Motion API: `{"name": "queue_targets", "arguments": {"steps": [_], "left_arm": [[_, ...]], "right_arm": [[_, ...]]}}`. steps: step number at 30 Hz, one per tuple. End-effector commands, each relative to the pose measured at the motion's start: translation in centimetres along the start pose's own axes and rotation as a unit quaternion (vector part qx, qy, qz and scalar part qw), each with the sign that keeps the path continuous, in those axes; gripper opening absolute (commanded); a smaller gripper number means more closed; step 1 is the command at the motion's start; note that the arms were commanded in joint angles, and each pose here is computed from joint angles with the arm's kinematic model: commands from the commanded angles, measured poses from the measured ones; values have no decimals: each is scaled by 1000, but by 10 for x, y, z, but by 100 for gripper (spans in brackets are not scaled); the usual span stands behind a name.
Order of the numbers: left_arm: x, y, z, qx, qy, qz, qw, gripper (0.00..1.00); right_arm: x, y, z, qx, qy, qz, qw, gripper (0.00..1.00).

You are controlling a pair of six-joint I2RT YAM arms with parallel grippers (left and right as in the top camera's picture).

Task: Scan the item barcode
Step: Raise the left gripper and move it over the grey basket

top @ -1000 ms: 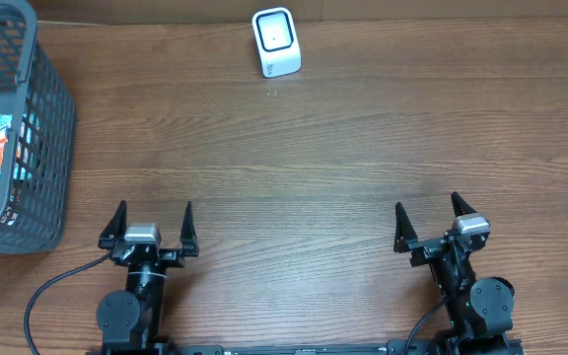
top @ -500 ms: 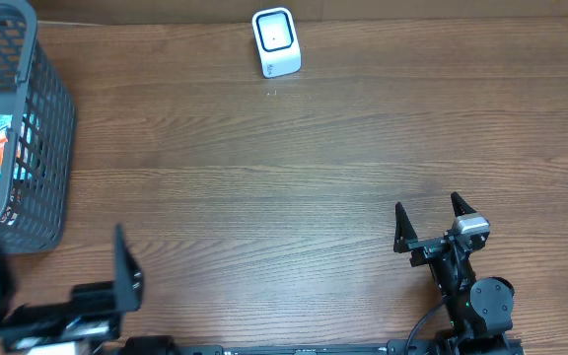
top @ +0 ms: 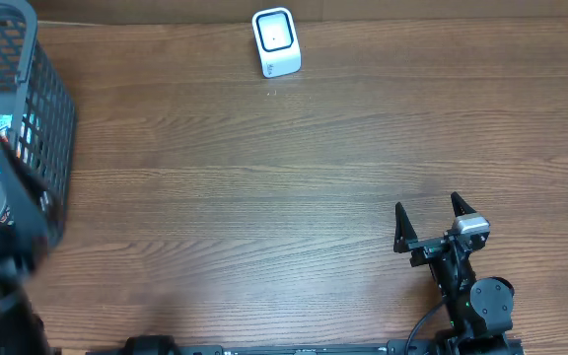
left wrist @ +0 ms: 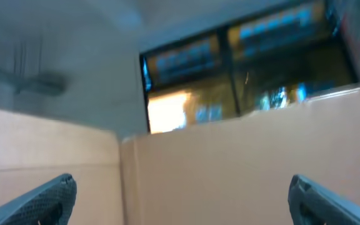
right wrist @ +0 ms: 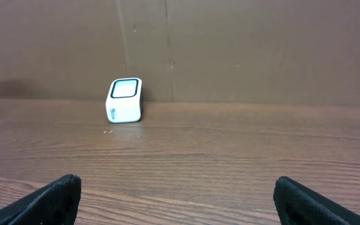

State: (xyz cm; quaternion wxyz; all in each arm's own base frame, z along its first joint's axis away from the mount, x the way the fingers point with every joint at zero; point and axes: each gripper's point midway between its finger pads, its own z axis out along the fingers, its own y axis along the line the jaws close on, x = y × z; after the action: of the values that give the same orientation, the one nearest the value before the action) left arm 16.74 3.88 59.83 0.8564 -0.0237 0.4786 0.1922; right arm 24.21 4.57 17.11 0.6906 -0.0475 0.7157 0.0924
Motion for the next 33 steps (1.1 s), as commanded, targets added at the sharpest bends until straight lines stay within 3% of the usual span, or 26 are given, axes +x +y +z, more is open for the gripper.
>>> {"name": "queue_targets", "arguments": {"steps": [1, 9, 18, 26, 33], "left_arm": [[24, -2, 35, -13, 81, 37, 996, 100], [74, -39, 93, 62, 252, 54, 964, 100], [165, -71, 103, 178, 432, 43, 883, 100], [262, -3, 91, 127, 558, -81, 816, 100], [325, 73, 59, 16, 649, -87, 756, 100]], "right_arm": [[1, 0, 0, -1, -3, -4, 1000, 100], [1, 0, 0, -1, -3, -4, 1000, 100], [1, 0, 0, -1, -3, -4, 1000, 100], [1, 0, 0, -1, -3, -4, 1000, 100], [1, 0, 0, -1, -3, -4, 1000, 100]]}}
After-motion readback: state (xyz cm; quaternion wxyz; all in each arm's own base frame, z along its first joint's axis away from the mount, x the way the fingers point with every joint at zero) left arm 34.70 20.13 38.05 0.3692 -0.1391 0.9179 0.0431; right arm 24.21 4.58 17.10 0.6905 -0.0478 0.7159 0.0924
